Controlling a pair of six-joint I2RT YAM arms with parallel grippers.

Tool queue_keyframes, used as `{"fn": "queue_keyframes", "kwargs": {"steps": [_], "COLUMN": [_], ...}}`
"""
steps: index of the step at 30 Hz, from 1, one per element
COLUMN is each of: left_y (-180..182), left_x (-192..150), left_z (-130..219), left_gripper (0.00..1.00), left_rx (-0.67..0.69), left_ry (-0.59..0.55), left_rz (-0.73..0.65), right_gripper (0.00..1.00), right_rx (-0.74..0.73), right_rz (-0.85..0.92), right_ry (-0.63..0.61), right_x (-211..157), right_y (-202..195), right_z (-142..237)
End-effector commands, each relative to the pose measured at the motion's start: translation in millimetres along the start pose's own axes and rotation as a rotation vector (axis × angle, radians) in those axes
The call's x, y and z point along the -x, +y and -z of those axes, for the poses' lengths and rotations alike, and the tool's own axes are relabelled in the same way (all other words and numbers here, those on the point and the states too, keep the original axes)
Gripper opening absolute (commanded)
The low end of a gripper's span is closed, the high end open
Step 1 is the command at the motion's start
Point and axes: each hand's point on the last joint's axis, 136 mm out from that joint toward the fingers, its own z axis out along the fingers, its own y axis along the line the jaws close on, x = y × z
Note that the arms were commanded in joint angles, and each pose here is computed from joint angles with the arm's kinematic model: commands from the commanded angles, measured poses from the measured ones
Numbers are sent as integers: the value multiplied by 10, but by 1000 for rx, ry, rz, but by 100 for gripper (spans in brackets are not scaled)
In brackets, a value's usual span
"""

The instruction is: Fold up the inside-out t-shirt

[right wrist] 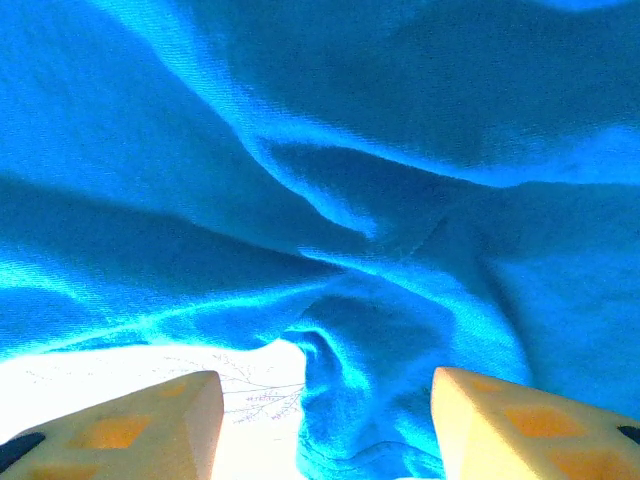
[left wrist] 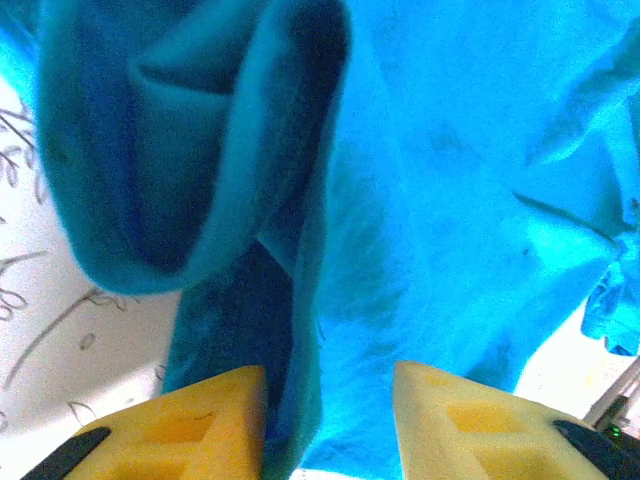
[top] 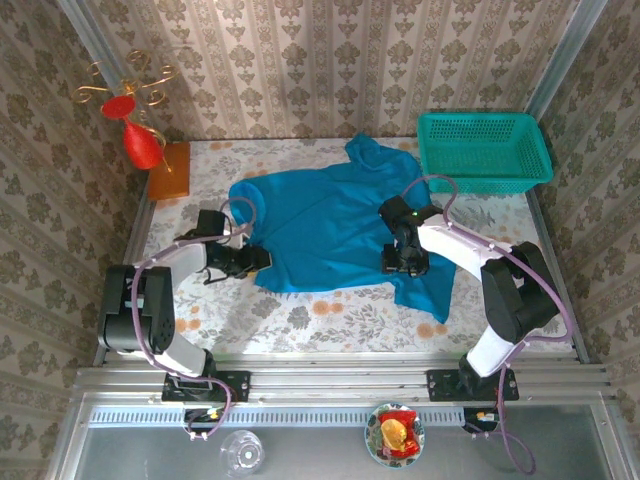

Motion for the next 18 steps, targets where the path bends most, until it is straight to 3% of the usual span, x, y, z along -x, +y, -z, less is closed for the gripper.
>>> {"fn": "queue_keyframes", "kwargs": {"steps": [1, 8, 18], "left_y": [-56, -35, 20], "left_x": [-113, -256, -147], "left_z": [-15, -36, 140], "left_gripper": [35, 32, 2], "left_rx": [-32, 50, 171], "left_ry": [22, 23, -19], "left_rz": [2, -37, -87], "right_gripper": [59, 59, 59], "right_rx": [8, 7, -28], "right_rz": [10, 14, -9], "right_ry": [18, 21, -6], "right_x": [-48, -49, -29], "right_y": [20, 20, -68], "right_z": [55, 54, 88]}}
